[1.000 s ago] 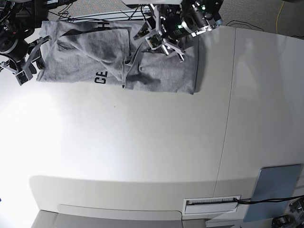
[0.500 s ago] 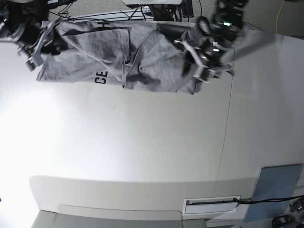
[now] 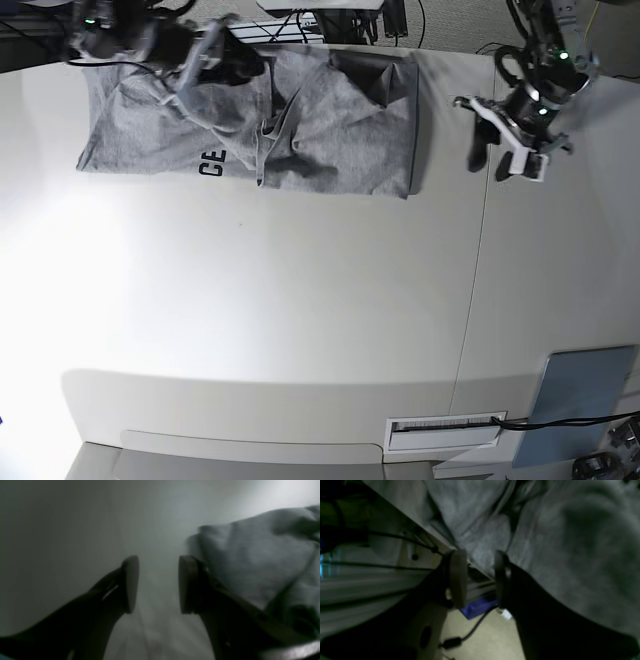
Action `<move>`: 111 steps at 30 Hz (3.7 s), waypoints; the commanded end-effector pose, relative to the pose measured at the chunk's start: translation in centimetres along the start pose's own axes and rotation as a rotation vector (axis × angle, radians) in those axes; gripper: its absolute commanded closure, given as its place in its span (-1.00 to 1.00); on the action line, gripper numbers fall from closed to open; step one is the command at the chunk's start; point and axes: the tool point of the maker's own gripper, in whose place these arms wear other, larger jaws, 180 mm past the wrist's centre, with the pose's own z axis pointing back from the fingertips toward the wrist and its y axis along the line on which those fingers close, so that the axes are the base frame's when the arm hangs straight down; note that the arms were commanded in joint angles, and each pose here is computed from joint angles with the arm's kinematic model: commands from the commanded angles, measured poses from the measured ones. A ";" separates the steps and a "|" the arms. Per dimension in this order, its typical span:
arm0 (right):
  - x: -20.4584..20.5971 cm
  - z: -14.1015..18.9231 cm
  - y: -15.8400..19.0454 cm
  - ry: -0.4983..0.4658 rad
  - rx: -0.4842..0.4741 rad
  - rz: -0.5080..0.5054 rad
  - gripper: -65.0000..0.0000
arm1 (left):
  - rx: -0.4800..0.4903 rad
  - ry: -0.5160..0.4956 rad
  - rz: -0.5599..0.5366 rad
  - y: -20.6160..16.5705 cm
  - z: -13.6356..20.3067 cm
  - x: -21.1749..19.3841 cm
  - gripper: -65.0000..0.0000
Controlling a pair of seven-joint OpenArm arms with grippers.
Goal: Fold the T-shirt properly
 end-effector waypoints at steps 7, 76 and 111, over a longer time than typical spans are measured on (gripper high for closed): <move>-0.5 -3.4 2.5 -0.014 0.045 0.002 0.42 | 0.100 -0.035 0.012 3.2 2.5 -0.1 0.21; 0.3 -2.2 -1.6 0.160 -0.127 0.265 1.00 | 0.083 -0.002 -0.010 3.1 3.3 -1.2 0.21; 6.7 16.5 -10.7 -0.095 -0.710 0.268 0.33 | 0.076 -0.003 -0.013 3.0 3.3 -1.2 0.21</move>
